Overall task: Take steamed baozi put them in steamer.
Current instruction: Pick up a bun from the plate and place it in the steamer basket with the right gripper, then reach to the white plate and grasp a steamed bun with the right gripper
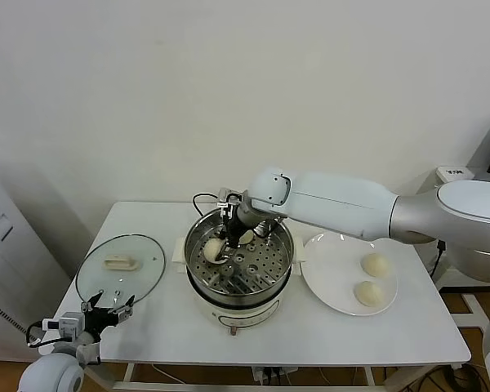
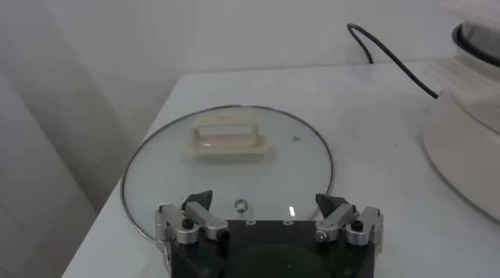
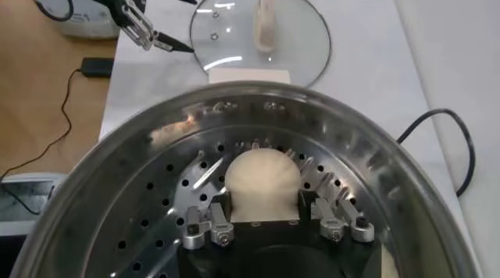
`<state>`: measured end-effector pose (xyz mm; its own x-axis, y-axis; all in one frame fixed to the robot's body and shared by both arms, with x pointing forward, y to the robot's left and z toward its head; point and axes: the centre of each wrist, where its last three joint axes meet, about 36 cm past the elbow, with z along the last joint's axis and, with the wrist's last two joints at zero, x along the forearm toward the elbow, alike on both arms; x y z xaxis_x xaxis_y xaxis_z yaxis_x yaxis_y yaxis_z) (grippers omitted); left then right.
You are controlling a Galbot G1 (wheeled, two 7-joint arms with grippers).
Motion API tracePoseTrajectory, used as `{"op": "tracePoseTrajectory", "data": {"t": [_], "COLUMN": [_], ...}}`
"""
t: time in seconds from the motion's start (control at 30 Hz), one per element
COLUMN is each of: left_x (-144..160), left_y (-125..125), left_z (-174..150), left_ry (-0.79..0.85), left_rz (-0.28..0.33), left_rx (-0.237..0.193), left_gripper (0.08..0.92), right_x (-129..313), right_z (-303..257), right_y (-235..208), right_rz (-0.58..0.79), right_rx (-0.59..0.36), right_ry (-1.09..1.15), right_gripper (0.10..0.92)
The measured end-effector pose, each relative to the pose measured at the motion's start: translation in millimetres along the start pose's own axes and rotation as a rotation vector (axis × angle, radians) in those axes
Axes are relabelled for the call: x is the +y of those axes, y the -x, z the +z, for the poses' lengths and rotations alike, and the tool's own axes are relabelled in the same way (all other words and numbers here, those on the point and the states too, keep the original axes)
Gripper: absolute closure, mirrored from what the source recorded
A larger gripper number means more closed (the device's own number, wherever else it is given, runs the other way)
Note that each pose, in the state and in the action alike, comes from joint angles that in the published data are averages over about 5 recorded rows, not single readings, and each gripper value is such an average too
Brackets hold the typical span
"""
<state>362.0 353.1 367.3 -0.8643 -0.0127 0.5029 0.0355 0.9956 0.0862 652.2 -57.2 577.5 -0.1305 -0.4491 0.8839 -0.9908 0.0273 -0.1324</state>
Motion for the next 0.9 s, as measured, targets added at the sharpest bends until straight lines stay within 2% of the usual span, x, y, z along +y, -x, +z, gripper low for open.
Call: {"op": "tracePoseTrajectory", "data": {"t": [0.2, 0.3, 0.6, 0.9], "left_x": [0, 0, 0, 0], "left_y": [1, 1, -3, -5], "left_z": [1, 1, -3, -6], "left_ry": [-0.001, -0.003, 0.001, 0.004], "left_rz": [-0.001, 0.000, 0.003, 0.006], "left_rx": [0.002, 0.001, -0.009, -0.016], "left_gripper": [0.177, 0.177, 0.177, 0.177], "right_x": [-2, -8, -38, -48], "right_z": [-2, -1, 34, 118], "right_y": [-5, -17, -99, -187], "right_rz": [-0.001, 0.002, 0.027, 0.007], "right_rx": [-0.010, -0.010, 0.040, 0.138], "right_ry": [-0.001, -0.008, -0.056, -0.082], "right_gripper": [0.240, 0.206, 0.200, 0.200]}}
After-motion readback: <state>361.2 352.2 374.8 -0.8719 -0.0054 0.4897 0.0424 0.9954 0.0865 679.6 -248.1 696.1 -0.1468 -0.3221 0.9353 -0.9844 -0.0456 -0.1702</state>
